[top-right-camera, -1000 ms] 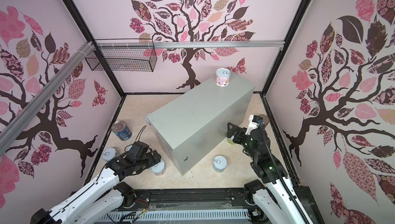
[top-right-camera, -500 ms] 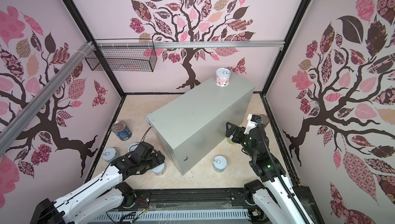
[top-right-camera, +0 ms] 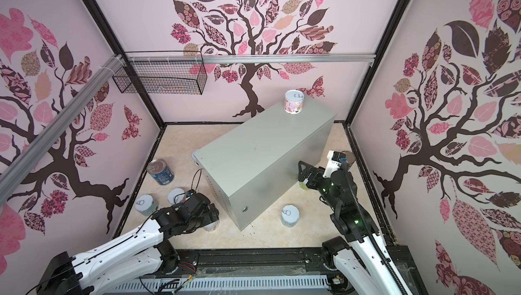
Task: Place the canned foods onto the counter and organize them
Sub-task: 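Lower the left gripper toward the pink can while the right gripper lowers, then close the left gripper around the second pink-labelled can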
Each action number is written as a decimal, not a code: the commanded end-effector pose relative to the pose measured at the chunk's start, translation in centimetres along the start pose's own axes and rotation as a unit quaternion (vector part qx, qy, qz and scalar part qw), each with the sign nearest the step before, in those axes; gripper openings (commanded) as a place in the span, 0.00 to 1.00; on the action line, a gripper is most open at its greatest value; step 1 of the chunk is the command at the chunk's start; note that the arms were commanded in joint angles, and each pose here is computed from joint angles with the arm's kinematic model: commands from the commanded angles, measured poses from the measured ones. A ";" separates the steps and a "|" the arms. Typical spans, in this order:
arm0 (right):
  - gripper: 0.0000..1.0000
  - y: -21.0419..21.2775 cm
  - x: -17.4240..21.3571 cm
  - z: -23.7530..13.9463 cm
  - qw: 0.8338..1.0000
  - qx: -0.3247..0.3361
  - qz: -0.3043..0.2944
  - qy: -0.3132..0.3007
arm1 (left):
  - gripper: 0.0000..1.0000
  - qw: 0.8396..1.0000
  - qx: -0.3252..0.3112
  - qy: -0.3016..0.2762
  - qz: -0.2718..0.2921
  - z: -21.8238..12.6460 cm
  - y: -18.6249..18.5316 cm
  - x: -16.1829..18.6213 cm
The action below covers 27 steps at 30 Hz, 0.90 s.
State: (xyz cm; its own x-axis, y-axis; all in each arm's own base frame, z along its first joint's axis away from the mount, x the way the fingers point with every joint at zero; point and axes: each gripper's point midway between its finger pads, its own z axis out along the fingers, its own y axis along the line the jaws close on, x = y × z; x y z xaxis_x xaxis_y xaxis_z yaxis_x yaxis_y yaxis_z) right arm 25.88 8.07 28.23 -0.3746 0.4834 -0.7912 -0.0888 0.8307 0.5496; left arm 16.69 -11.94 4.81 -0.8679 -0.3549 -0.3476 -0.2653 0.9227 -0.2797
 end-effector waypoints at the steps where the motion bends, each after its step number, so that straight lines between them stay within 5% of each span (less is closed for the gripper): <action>1: 1.00 0.1 0.3 -0.1 1.000 -0.006 -0.004 0.002 | 0.94 0.999 -0.041 -0.008 0.007 0.5 1.9 0.1; 15: 1.00 0.3 0.6 0.0 1.000 -0.016 -0.002 0.008 | 0.77 0.996 -0.086 -0.018 0.003 0.9 3.2 -0.2; 27: 1.00 1.0 0.3 0.1 1.000 -0.024 0.002 0.011 | 0.91 0.995 -0.099 -0.008 0.019 1.1 3.2 0.6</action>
State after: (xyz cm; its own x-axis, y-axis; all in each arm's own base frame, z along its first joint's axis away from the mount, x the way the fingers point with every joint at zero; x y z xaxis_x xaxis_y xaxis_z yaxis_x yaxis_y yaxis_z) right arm 25.90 8.83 27.47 -0.4113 0.4725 -0.7795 -0.1087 0.8237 0.5566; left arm 16.03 -10.03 2.79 -0.8746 -0.3247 -0.3599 -0.3050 0.9457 -0.1121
